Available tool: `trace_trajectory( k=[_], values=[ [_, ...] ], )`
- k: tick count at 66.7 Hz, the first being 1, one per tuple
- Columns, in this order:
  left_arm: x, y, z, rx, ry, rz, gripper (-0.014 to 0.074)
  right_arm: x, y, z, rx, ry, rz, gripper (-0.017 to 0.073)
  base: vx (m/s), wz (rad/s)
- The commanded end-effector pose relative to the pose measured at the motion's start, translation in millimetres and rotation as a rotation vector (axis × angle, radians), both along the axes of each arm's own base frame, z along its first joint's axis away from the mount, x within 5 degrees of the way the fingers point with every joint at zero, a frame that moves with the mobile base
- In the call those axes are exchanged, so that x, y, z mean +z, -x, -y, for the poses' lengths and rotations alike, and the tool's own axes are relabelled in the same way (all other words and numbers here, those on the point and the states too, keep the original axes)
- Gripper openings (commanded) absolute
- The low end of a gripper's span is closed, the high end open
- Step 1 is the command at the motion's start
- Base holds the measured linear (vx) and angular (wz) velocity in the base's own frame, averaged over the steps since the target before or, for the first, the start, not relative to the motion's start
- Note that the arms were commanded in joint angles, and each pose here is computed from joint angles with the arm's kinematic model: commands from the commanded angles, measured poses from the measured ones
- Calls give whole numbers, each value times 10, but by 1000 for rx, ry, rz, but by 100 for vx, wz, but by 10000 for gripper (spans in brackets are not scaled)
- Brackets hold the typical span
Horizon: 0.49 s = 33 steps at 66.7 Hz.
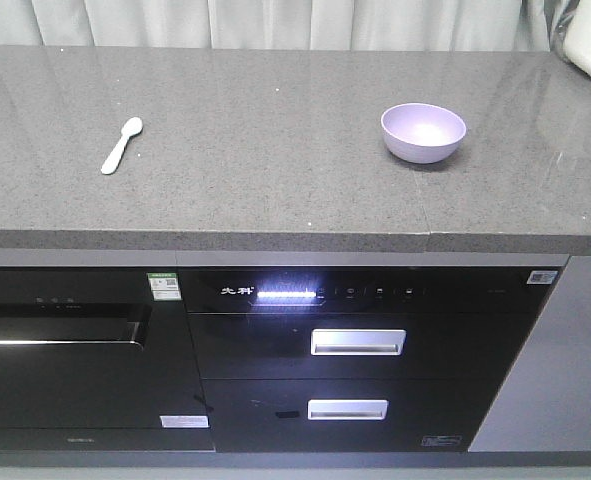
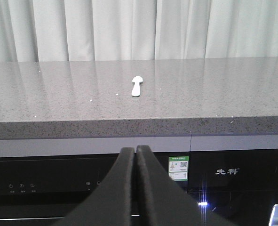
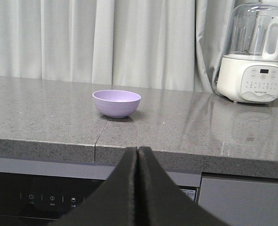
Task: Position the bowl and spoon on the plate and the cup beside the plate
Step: 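Drive up to the counter edge and stop in front of the items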
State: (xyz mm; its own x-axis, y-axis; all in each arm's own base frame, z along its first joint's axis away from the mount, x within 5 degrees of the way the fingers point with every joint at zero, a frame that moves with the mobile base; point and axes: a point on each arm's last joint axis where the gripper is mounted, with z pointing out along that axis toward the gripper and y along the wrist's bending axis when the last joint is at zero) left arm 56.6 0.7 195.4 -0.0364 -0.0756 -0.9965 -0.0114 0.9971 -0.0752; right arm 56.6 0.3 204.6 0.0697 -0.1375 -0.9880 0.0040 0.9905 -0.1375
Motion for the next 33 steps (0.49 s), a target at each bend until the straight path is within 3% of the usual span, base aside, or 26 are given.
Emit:
trace_trajectory(
  k=[1, 33],
  values=[
    [-43, -14, 4, -5, 9, 36, -6, 20, 10, -7, 8, 9, 73, -5, 3, 0],
    [-43, -14, 4, -5, 9, 36, -6, 20, 10, -7, 8, 9, 73, -5, 4, 1]
  ],
)
